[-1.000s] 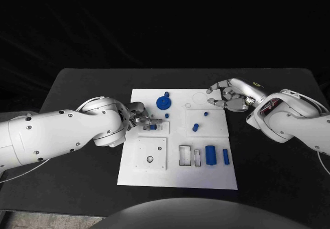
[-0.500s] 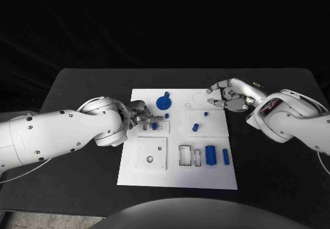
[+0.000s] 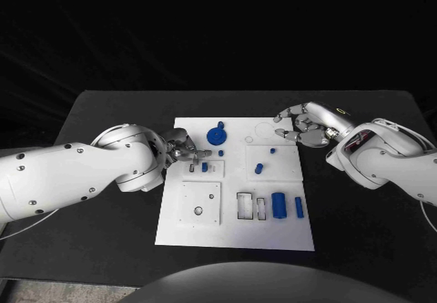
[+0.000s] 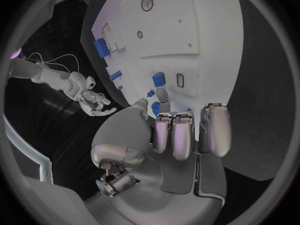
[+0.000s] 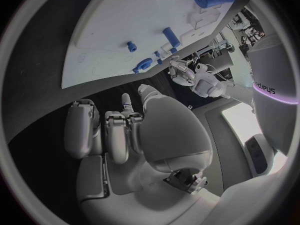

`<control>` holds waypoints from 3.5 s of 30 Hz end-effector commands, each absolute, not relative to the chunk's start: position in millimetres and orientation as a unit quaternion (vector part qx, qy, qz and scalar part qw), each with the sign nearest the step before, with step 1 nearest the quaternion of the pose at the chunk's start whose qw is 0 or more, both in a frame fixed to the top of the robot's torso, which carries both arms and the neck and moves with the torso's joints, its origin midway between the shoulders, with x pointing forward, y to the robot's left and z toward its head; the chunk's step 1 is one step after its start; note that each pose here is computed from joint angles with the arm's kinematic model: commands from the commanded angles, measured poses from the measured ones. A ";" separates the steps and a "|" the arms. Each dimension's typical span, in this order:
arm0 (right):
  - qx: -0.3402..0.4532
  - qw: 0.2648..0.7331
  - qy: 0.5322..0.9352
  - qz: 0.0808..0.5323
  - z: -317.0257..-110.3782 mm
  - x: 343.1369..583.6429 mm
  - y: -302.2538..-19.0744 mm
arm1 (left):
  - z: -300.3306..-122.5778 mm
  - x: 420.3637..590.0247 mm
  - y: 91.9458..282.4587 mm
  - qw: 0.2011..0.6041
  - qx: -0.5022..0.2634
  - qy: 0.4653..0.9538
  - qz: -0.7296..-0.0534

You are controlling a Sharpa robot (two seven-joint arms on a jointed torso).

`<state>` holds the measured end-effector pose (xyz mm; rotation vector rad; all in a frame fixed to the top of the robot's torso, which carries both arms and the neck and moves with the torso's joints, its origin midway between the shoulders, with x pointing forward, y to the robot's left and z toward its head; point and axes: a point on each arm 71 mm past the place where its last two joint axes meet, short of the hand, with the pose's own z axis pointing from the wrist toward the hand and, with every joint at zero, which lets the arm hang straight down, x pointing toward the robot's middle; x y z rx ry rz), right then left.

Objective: Assemble the parts on the task board

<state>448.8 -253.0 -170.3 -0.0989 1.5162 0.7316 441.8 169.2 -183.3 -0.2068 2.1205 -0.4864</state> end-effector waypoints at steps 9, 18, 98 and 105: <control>-0.051 0.685 0.641 0.343 -159.7 445.1 -245.7 | -124.1 459.4 191.7 0.519 -0.055 0.837 -0.161; -0.052 0.679 0.647 0.343 -160.5 445.1 -245.5 | -123.9 479.9 205.6 0.521 -0.053 0.843 -0.122; -0.047 0.666 0.666 0.334 -167.5 447.8 -248.5 | -173.1 498.0 192.4 0.470 -0.068 0.872 -0.120; -0.046 0.665 0.667 0.333 -167.8 447.9 -248.7 | -173.3 497.8 191.8 0.469 -0.066 0.872 -0.123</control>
